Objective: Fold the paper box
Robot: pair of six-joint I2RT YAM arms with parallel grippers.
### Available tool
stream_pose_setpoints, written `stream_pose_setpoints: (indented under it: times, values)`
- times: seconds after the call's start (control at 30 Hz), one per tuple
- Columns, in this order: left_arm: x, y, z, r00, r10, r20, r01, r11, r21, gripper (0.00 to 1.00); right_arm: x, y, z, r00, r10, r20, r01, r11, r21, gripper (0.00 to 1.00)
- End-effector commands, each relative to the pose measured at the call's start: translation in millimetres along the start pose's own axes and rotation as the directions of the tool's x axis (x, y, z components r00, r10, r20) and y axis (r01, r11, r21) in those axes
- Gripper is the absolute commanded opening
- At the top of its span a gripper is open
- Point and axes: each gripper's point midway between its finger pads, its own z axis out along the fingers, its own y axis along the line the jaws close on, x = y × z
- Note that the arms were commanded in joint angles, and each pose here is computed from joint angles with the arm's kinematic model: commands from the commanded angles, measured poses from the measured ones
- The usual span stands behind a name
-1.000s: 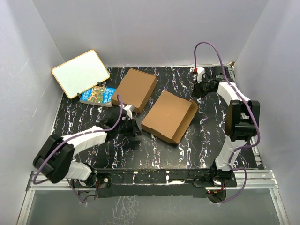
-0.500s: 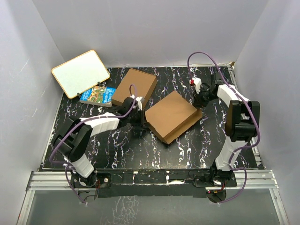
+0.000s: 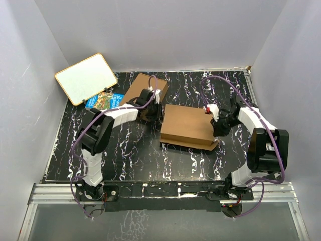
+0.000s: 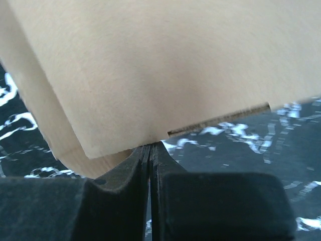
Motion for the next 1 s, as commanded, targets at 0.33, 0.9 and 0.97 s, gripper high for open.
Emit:
stream_pose_setpoints:
  times: [0.33,0.9,0.97]
  values:
    - [-66.9,-42.2,39.9,0.991,0.120,0.056,-0.130,0.965,0.228,0.25,-6.3,76.0,-5.1,0.988,-0.100,0.119,0.123,0.972,-0.200,0.10]
    - [-155.0,-41.1,-23.9,0.937,0.139,0.321,-0.176,0.981,0.088,0.57,-31.5,119.1,2.6,0.950,-0.233,0.206,0.288,0.911,-0.295,0.15]
    - [-159.8,-40.6,-47.8,0.915,0.164,0.370,-0.202,0.977,0.068,0.62,-32.5,121.8,1.1,0.949,-0.232,0.214,0.291,0.906,-0.307,0.16]
